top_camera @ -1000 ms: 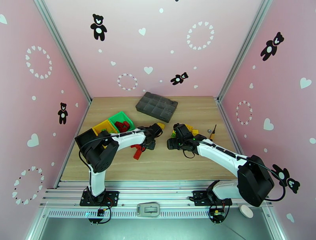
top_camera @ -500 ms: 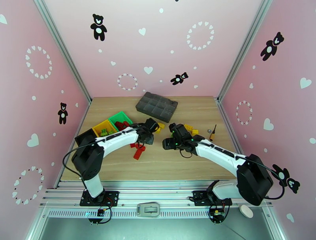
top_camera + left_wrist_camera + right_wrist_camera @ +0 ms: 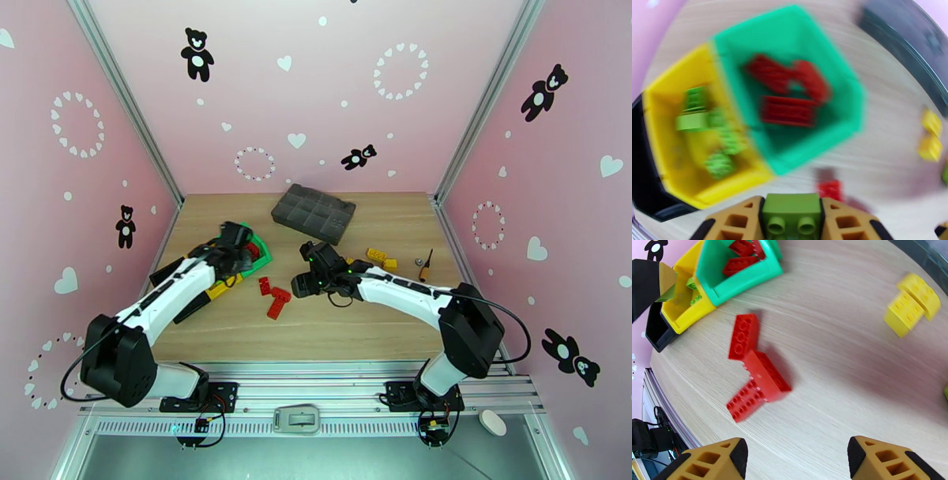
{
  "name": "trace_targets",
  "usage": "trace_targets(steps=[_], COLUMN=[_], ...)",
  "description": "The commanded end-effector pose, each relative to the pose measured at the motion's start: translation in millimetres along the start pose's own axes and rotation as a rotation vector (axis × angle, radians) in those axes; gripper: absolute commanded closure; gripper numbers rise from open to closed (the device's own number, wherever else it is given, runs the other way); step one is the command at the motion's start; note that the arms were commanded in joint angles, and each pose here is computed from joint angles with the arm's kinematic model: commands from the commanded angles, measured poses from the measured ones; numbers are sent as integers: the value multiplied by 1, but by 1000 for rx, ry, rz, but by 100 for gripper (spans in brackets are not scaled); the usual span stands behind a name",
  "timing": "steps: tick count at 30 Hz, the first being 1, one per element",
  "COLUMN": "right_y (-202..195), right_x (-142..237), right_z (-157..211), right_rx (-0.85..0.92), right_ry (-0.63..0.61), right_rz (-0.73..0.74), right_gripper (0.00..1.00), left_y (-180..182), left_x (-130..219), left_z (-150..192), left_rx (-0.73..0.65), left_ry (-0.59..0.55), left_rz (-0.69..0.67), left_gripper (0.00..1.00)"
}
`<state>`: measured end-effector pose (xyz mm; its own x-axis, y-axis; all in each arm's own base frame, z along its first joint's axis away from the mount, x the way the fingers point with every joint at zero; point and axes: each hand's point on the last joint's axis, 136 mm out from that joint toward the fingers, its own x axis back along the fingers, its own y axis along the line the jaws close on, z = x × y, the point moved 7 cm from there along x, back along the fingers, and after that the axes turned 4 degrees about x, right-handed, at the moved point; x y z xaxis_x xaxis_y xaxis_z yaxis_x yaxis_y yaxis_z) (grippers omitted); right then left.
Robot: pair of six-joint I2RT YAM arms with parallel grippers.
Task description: Sort the legos into containers by color
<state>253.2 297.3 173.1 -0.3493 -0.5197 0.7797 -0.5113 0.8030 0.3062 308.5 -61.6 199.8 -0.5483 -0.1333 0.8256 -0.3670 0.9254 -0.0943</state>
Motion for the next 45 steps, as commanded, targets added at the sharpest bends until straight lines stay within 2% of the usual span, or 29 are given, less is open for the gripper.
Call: trace_targets(steps=[1,11,14,19,21,25,35,45], right_y=[5,-3,-7,-19,-25,-42,-91,-127], right_x=[-2,5,8,13,16,22,32,31], right_z=[-7,-7,-7,-6,-6,-4,9,32], right_rx=[20,32,31,12,0,-31,-138,-232], right_ry=[4,6,3,-2,-5,-15,-17,23], right_rz=[-2,68,86,119,131,171,311,425], right_gripper=[29,29,29,28,28,27,22,12], left_y=[19,52,53,53,54,51,-3,-86], left_x=[-7,-39,-45,-41,-36,-22,4,11], left_z=[-8,-22,-23,-22,-23,-24,-2,55], left_rx=[76,180,171,172,175,168,32,-122], left_ry=[-16,8,16,6,-2,-20,-20,40], left_rz=[-25,-77,-91,-80,-73,-42,60,191], left_gripper=[68,67,57,35,31,28,24,21])
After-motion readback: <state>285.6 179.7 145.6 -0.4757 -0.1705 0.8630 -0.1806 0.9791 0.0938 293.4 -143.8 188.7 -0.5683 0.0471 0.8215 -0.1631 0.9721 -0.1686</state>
